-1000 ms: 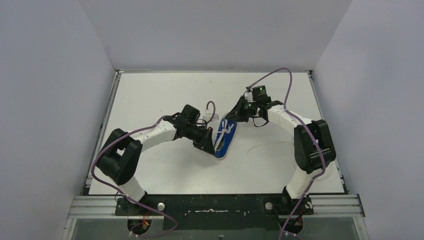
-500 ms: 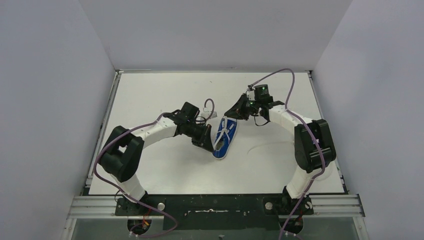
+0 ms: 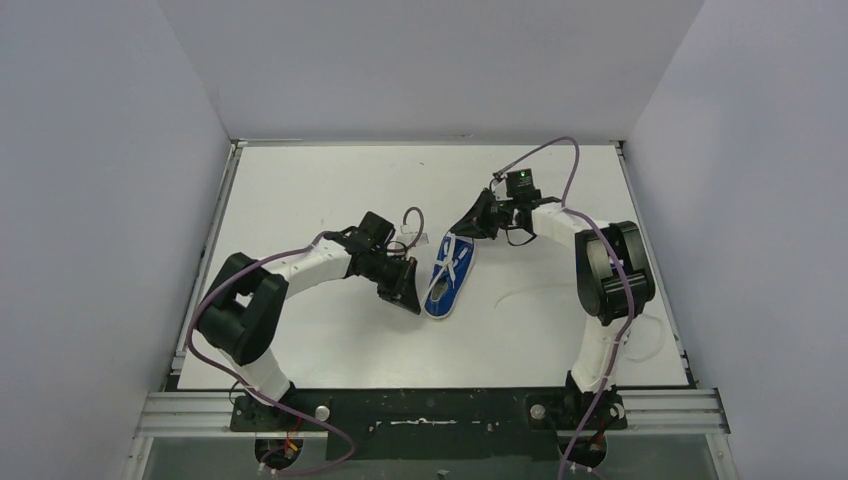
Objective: Tie the shoes
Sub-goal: Tie the shoelace on the shoe.
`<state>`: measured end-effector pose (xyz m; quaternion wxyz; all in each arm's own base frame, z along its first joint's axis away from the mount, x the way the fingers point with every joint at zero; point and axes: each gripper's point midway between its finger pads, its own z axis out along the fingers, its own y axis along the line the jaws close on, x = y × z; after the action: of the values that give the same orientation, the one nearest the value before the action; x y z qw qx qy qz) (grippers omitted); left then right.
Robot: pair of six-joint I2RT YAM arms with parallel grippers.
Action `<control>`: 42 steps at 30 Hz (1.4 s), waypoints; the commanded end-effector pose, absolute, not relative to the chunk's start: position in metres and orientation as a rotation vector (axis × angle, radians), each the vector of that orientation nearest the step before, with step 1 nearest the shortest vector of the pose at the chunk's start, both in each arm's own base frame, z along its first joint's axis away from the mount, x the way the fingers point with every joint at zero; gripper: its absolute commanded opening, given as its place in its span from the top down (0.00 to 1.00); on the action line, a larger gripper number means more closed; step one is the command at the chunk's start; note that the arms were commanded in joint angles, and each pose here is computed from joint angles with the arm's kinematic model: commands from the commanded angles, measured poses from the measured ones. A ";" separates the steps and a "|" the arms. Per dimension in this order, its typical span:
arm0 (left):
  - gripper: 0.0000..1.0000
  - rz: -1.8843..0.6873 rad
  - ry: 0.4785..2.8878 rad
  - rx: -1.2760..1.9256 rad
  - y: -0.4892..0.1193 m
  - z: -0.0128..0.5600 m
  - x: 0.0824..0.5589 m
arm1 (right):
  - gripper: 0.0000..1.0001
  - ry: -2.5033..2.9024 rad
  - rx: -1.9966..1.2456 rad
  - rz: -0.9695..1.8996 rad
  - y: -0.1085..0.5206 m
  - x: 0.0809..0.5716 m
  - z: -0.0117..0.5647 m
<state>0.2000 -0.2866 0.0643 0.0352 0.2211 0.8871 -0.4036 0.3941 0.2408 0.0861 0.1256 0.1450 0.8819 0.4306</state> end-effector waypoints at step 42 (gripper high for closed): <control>1.00 -1.441 2.626 0.736 -0.301 0.096 0.214 | 0.50 2.785 -0.425 0.957 0.249 0.301 0.088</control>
<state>0.2049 -0.2915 0.0783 0.0142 0.2215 0.8693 -0.4417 0.2806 0.2425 0.0889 0.0557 -0.1302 0.9367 0.3201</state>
